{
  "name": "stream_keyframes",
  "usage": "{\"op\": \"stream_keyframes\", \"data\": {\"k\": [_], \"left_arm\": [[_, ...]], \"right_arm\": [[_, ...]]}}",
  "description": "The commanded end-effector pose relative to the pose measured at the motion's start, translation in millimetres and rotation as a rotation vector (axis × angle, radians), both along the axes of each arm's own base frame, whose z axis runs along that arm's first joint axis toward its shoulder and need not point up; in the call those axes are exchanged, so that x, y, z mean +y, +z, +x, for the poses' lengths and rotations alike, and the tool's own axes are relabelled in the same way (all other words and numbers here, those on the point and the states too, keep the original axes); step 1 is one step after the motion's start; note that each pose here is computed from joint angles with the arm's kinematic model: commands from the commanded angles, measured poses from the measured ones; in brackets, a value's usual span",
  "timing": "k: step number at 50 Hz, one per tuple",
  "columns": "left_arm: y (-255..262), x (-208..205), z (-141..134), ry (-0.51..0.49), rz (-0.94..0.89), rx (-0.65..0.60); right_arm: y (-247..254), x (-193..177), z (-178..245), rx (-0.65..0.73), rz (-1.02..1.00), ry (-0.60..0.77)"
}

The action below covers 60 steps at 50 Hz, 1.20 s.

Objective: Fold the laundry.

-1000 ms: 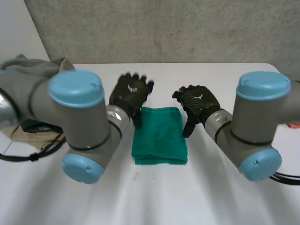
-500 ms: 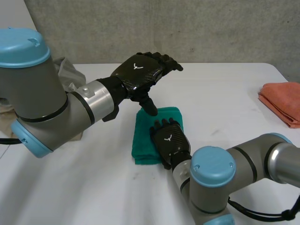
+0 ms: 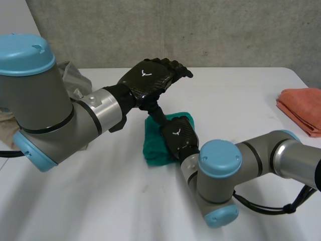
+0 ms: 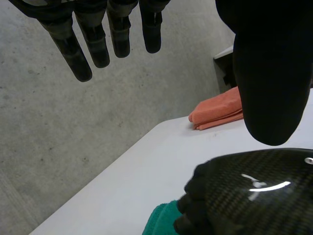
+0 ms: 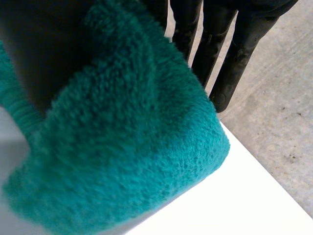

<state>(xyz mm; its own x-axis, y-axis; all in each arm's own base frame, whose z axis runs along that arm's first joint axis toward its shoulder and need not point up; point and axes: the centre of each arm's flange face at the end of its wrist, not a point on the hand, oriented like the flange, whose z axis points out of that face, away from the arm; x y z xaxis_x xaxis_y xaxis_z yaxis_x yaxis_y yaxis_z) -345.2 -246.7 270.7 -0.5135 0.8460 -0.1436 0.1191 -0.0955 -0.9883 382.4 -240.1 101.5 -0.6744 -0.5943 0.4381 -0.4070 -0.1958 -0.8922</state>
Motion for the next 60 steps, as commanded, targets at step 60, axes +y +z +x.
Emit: {"op": "stream_keyframes", "data": {"k": [60], "left_arm": [[-12.6,1.3,2.1,0.068,0.010,-0.021]], "right_arm": [[-6.3,-295.6,-411.0,-0.296,-0.283,-0.182]]}}
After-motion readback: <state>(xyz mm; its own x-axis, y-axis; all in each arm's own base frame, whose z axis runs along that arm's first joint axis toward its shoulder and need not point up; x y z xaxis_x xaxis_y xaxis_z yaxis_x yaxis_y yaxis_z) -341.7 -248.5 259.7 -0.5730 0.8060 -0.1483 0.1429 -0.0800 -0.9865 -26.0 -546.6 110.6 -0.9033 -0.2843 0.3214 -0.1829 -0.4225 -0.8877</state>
